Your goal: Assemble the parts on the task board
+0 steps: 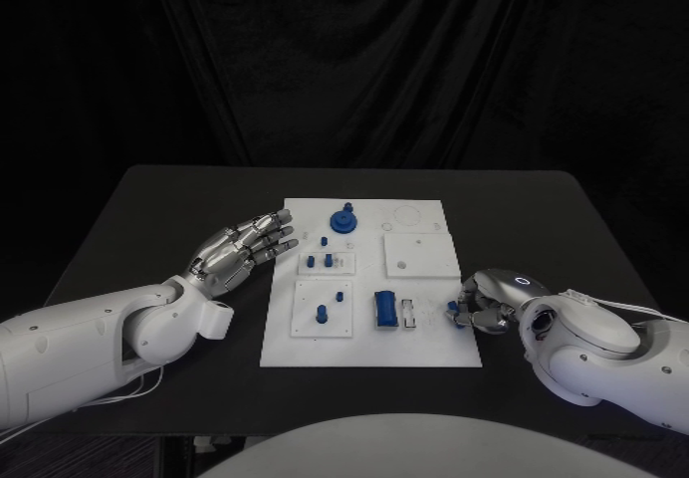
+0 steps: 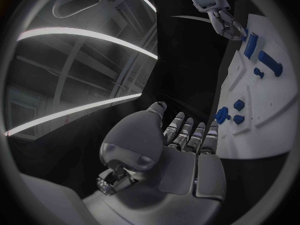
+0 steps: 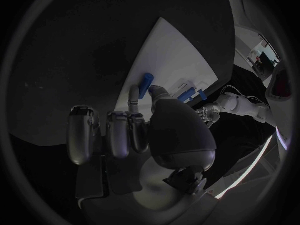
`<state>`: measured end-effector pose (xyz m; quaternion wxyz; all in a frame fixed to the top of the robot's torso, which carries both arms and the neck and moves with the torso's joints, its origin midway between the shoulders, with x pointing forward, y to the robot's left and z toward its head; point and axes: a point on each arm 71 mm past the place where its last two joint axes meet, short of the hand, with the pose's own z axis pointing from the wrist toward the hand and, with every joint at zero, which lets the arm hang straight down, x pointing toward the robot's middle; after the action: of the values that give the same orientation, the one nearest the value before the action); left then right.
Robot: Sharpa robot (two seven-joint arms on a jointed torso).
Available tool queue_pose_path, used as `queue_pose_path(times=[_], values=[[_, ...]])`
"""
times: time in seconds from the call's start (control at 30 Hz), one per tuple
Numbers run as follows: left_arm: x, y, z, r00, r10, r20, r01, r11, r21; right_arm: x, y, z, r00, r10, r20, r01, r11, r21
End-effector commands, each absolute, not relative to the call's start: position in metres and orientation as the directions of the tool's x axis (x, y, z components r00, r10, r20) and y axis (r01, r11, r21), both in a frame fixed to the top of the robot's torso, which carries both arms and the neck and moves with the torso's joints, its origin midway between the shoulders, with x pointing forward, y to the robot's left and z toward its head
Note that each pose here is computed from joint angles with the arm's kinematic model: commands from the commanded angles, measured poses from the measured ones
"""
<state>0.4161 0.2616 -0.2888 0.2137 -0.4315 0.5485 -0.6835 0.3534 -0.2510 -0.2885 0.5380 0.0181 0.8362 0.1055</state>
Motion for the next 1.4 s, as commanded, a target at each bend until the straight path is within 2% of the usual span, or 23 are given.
queue_pose_path(times=[0.03,0.33,0.5,0.67,0.97,1.1,1.4], values=[[0.415,0.260,-0.289,-0.542,-0.757,0.365,-0.182,-0.319,-0.930,0.352,-0.251,-0.293,-0.428,0.146,-0.892,-0.081,0.977,0.199],[0.415,0.260,-0.290,-0.542,-0.756,0.367,-0.185,-0.318,-0.930,0.354,-0.248,-0.296,-0.442,0.149,-0.885,-0.082,0.975,0.205],[0.415,0.260,-0.290,-0.542,-0.756,0.367,-0.186,-0.318,-0.929,0.354,-0.247,-0.296,-0.445,0.210,-0.871,-0.060,0.963,0.263],[0.414,0.260,-0.291,-0.542,-0.754,0.370,-0.188,-0.320,-0.928,0.352,-0.244,-0.294,-0.457,0.352,-0.817,0.004,0.919,0.394],[0.411,0.261,-0.293,-0.539,-0.754,0.374,-0.194,-0.321,-0.927,0.347,-0.237,-0.293,-0.468,0.634,-0.616,0.184,0.752,0.633],[0.411,0.261,-0.294,-0.538,-0.755,0.374,-0.196,-0.320,-0.927,0.346,-0.233,-0.293,-0.456,0.701,-0.548,0.232,0.688,0.687],[0.411,0.260,-0.295,-0.539,-0.754,0.376,-0.199,-0.320,-0.926,0.347,-0.227,-0.293,-0.450,0.733,-0.510,0.243,0.650,0.720]])
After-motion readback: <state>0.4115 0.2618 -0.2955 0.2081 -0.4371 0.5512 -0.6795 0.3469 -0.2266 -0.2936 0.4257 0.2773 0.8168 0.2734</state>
